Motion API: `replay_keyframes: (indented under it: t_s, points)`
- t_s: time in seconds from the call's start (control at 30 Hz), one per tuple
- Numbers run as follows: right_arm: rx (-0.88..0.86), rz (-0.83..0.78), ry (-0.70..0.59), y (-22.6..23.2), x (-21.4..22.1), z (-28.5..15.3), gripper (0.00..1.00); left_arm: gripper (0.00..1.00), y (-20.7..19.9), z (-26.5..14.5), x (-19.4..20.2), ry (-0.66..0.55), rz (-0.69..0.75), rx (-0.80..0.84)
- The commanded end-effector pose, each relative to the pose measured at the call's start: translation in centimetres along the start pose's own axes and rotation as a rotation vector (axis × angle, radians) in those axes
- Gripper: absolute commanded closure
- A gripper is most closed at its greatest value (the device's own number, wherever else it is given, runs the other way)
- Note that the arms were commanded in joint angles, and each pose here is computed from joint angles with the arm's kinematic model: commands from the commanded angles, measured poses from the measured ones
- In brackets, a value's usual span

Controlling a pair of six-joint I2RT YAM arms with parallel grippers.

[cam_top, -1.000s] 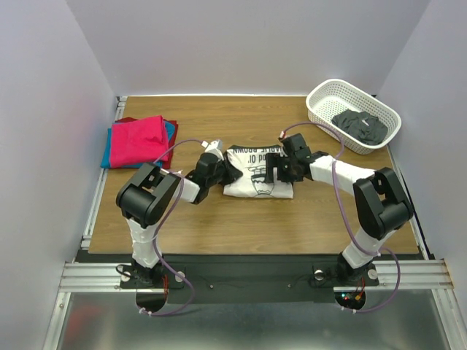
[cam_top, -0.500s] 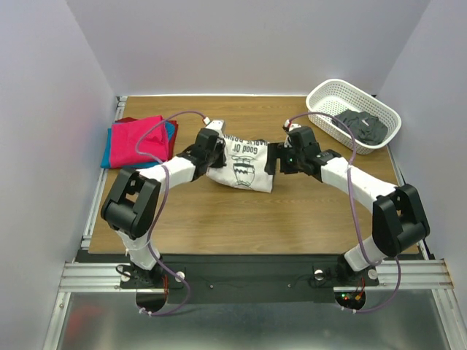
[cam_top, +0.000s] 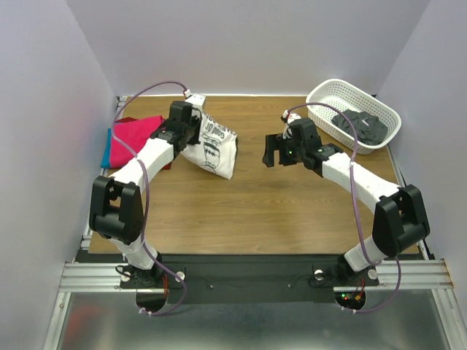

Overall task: Fold and stack the t-shirts
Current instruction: Neatly place the folded tshirt to the corner

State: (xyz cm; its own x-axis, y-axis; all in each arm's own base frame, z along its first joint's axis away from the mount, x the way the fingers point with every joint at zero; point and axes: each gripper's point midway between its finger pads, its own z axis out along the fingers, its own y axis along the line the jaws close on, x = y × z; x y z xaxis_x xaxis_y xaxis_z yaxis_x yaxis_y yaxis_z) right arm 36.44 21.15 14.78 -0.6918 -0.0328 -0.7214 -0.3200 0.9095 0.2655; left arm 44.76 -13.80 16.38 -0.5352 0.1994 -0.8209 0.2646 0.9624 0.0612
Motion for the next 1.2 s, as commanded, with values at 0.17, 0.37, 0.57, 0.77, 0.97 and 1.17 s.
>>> replay_keyframes:
  t_s: [0.17, 0.37, 0.57, 0.77, 0.97, 1.17]
  points:
    - [-0.056, -0.034, -0.076, 0.5, -3.0, -0.6, 0.0, 1.0, 5.1, -3.6, -8.2, -0.101, 0.087, 0.02]
    - [-0.067, -0.033, -0.083, 0.3, -3.0, -1.1, 0.0, 1.0, 9.2, -5.5, -10.4, -0.122, 0.086, -0.025]
    - [-0.106, -0.031, -0.09, 1.0, -3.0, -1.6, 0.0, 1.0, 14.3, -5.6, -9.1, -0.081, 0.028, -0.044]
    - [-0.117, -0.031, -0.09, 1.1, -2.8, -1.8, 0.0, 1.0, 18.4, -6.9, -7.5, -0.105, -0.047, -0.083]
    - [-0.129, -0.03, -0.101, 1.4, -2.9, -2.3, 0.0, 1.0, 21.4, -6.7, -6.6, -0.132, -0.092, -0.136]
    - [-0.132, -0.03, -0.106, 1.5, -2.9, -2.6, 0.0, 1.0, 26.5, -4.9, -1.7, -0.045, -0.179, -0.309]
